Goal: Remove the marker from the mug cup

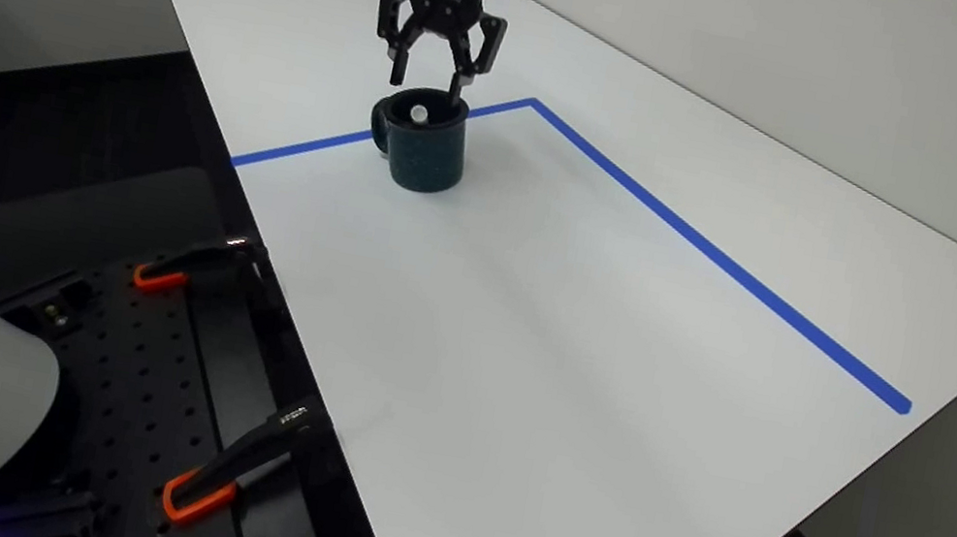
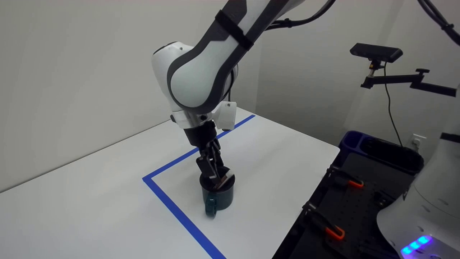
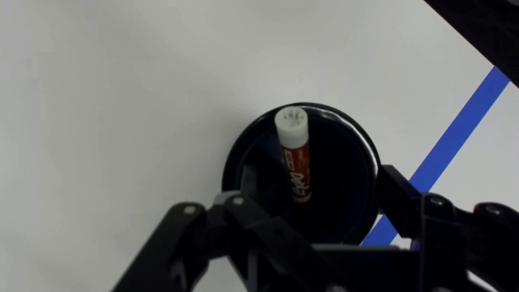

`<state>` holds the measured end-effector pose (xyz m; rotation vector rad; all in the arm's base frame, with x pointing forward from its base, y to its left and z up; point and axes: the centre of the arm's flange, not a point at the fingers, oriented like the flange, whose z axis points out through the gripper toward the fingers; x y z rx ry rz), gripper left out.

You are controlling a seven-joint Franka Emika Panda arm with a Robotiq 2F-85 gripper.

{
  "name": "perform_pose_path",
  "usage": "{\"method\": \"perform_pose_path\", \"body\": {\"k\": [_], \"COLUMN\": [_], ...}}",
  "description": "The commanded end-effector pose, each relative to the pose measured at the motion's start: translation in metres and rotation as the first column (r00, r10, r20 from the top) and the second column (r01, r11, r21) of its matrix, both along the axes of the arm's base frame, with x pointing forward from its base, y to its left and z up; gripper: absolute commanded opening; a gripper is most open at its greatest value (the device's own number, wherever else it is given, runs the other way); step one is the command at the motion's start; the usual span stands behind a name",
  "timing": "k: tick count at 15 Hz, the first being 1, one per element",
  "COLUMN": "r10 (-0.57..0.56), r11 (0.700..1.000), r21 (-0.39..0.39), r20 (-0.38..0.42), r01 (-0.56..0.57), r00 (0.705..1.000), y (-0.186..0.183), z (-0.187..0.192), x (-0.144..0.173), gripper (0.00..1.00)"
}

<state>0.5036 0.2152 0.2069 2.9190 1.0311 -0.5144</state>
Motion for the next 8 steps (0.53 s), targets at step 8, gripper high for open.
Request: {"method": "perform_pose_path", "body": {"k": [8], "r10": [0.018], "r11": [1.0], "r21": [0.006], "r20": [-0.026], "r01": [-0.018], "r00": [0.999], "y": [-0.005], "z": [-0.024], "x": [0.021], "gripper": [0.34]}}
